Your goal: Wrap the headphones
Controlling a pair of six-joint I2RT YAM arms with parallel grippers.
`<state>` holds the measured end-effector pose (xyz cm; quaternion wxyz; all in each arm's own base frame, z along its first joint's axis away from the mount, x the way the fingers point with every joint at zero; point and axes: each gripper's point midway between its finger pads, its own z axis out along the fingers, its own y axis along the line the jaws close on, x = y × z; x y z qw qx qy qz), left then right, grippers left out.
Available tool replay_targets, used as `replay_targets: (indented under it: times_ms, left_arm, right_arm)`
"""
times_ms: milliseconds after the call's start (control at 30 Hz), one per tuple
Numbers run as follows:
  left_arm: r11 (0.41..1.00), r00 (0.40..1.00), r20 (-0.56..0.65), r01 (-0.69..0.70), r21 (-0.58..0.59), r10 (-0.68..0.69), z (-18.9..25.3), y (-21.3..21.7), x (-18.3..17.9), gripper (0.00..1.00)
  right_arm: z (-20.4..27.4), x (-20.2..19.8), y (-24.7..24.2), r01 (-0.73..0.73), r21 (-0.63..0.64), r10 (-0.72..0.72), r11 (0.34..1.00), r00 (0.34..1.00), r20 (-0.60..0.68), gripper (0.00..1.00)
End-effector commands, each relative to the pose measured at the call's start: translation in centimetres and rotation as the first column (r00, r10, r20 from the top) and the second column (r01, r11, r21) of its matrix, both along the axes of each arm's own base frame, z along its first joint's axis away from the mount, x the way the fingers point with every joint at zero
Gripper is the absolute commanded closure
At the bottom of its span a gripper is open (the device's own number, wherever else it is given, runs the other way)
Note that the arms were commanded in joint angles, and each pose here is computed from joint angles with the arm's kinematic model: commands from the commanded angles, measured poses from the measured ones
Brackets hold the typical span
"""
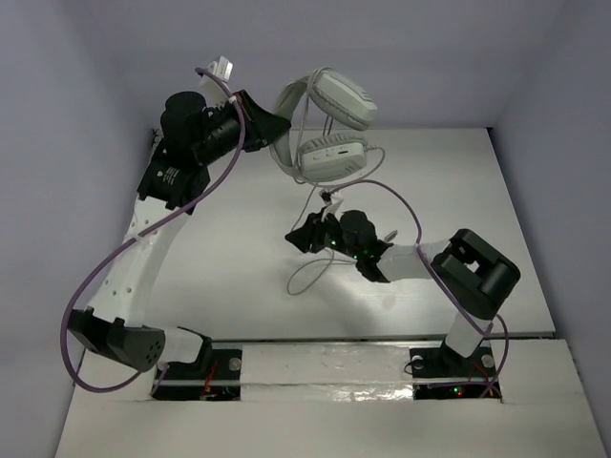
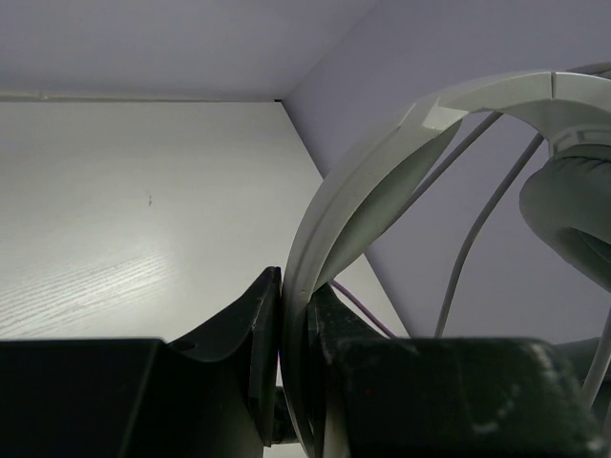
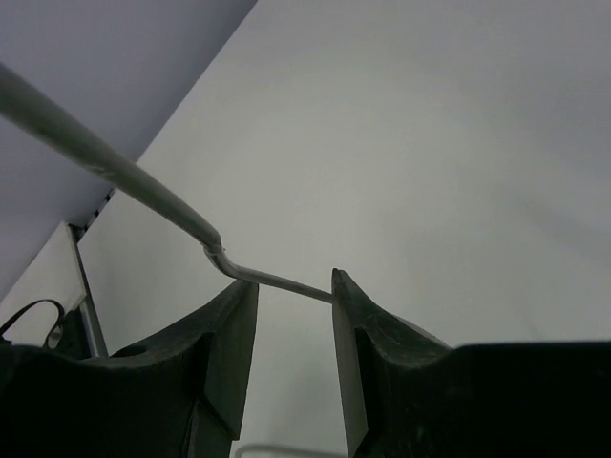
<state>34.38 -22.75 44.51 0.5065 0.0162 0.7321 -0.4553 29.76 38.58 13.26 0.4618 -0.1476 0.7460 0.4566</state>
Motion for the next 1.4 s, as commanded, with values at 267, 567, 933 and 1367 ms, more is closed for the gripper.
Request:
replay_targets:
  times_ms: [267, 567, 933, 1367]
  left_arm:
    - [0.99, 0.978, 0.206, 0.058, -0.132, -0.03, 9.6, 1.0, -4.6, 1.0]
    - [0.989, 0.973, 0.218, -0.051, -0.136, 0.08, 10.8, 2.2, -2.8, 1.0]
    - [0.833, 0.817, 0.181, -0.554, -0.014, 0.547, 5.0, 9.3, 4.7, 1.0]
    - [0.554, 0.619, 0.152, -0.768, 0.323, 0.77, -9.1, 14.7, 8.5, 1.0]
  right_arm:
    - [-0.4, 4.3, 2.1, 0.071, -0.044, -0.066, 0.997, 0.992, 0.106, 0.54]
    - [-2.7, 2.0, 3.1, -0.058, 0.003, 0.058, 0.998, 0.998, 0.017, 0.62]
    - [-0.9, -9.9, 5.0, -0.288, 0.048, 0.29, 0.956, 0.956, -0.048, 1.0]
    - [7.1, -16.5, -0.2, -0.332, -0.24, 0.325, 0.912, 0.943, -0.067, 1.0]
